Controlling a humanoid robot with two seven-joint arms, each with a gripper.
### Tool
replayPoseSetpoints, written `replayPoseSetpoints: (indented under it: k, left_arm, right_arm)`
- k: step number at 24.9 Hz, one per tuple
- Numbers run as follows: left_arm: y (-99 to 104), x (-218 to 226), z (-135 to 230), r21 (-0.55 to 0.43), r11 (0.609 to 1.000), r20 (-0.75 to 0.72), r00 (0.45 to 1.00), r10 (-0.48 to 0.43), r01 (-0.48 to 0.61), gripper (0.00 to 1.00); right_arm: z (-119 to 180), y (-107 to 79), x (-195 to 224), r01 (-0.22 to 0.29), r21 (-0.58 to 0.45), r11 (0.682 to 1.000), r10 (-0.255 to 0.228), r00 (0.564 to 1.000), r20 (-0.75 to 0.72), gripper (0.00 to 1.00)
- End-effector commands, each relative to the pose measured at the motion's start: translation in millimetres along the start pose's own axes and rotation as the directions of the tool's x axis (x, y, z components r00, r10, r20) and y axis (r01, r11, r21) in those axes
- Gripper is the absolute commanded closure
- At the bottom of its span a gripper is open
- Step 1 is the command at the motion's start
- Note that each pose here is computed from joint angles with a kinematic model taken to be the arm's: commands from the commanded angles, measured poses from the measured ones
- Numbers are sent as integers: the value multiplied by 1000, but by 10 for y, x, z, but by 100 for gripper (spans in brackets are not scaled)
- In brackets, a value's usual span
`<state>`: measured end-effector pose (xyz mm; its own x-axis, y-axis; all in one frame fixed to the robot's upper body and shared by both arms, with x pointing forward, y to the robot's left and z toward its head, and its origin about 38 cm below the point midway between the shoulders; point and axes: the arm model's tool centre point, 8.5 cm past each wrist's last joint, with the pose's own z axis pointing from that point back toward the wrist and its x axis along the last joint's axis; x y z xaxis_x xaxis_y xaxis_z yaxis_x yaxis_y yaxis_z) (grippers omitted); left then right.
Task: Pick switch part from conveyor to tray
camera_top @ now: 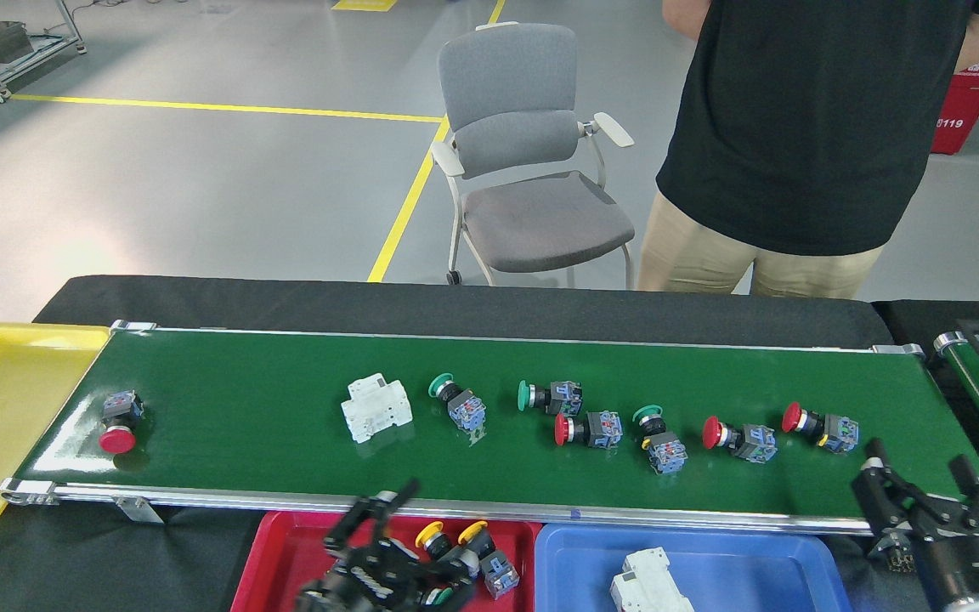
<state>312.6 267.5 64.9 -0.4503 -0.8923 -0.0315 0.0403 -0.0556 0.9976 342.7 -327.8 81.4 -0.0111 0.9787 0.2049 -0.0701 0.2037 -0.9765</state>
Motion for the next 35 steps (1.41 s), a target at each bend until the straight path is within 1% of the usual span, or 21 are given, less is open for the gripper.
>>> replayPoseSetpoints:
  k: [1, 3, 6, 7, 8, 11, 12, 14, 15, 16, 18, 20, 24, 25, 26, 27, 29, 32, 33, 34, 35]
  left_arm:
    - [13, -379, 228, 22, 1000, 29, 1000, 4, -5, 0]
    - [-137, -655, 264, -21, 999, -12, 999, 40, -40, 0]
    - [-145, -844, 177, -37, 999, -23, 999, 37, -38, 0]
    - [-132, -893, 137, -43, 999, -22, 999, 29, -30, 0]
    - [-127, -925, 114, -44, 999, -23, 999, 29, -30, 0]
    - [-104, -1033, -35, -39, 998, -32, 999, 41, -42, 0]
    - [-107, -1059, -100, -40, 998, -31, 998, 49, -50, 0]
    - [-117, -1073, -267, -60, 997, -9, 999, 48, -49, 0]
    - [-121, -1100, -368, -78, 996, 0, 999, 40, -40, 0]
    - [-148, -1127, -437, -95, 995, 1, 999, 43, -43, 0]
    - [-181, -1164, -538, -118, 992, -2, 999, 48, -48, 0]
    - [-188, -1169, -621, -134, 990, 4, 999, 44, -43, 0]
    - [-235, -1130, -682, -157, 987, 2, 999, 34, -33, 0]
    - [-241, -1147, -683, -154, 987, -17, 999, 32, -34, 0]
    - [-231, -1176, -684, -136, 990, -40, 999, 28, -33, 0]
    - [-236, -1206, -676, -127, 991, -55, 998, 25, -32, 0]
    - [-236, -1266, -695, -127, 991, -80, 997, 25, -35, 0]
    - [-250, -1352, -756, -135, 989, -116, 993, 38, -53, 0]
    - [-261, -1371, -769, -139, 988, -125, 991, 43, -60, 0]
    - [-253, -1388, -805, -139, 988, -129, 990, 50, -68, 0]
    - [-253, -1400, -826, -141, 987, -131, 990, 55, -73, 0]
  right_arm:
    - [-59, -16, 276, -3, -11, 1000, 4, 998, 70, 1]
    - [-107, 112, 617, -7, 18, 1000, 4, 991, 135, 1]
    - [-158, 270, 1035, -44, 42, 998, 36, 985, 169, 1]
    - [-178, 359, 1251, -56, 56, 997, 45, 981, 190, 1]
    - [-193, 420, 1360, -58, 69, 996, 43, 980, 196, 1]
    - [-396, 462, 1634, -54, 80, 995, 38, 981, 190, 2]
    - [-448, 531, 1703, -63, 100, 993, 42, 979, 201, 3]
    - [-551, 608, 1774, -69, 126, 990, 43, 979, 199, 9]
    - [-625, 618, 1786, -74, 133, 988, 48, 981, 188, 25]
    - [-685, 621, 1798, -74, 138, 988, 49, 982, 181, 45]
    - [-740, 638, 1839, -68, 150, 986, 40, 982, 185, 57]
    - [-789, 596, 1881, -67, 142, 988, 39, 980, 198, 90]
    - [-784, 589, 2019, -87, 142, 986, 48, 965, 258, 96]
    - [-779, 561, 2049, -85, 136, 987, 45, 960, 275, 96]
    - [-762, 480, 2118, -72, 115, 991, 34, 950, 310, 96]
    - [-722, 398, 2181, -57, 93, 994, 21, 936, 351, 97]
    - [-577, 305, 2391, -33, 69, 997, -3, 884, 467, 97]
    - [-262, 323, 2675, -27, 61, 998, -17, 778, 629, 96]
    - [-145, 362, 2768, -31, 65, 997, -21, 735, 677, 93]
    - [-6, 462, 2897, -47, 85, 995, -30, 682, 731, 89]
    - [101, 546, 3015, -67, 105, 992, -37, 641, 767, 75]
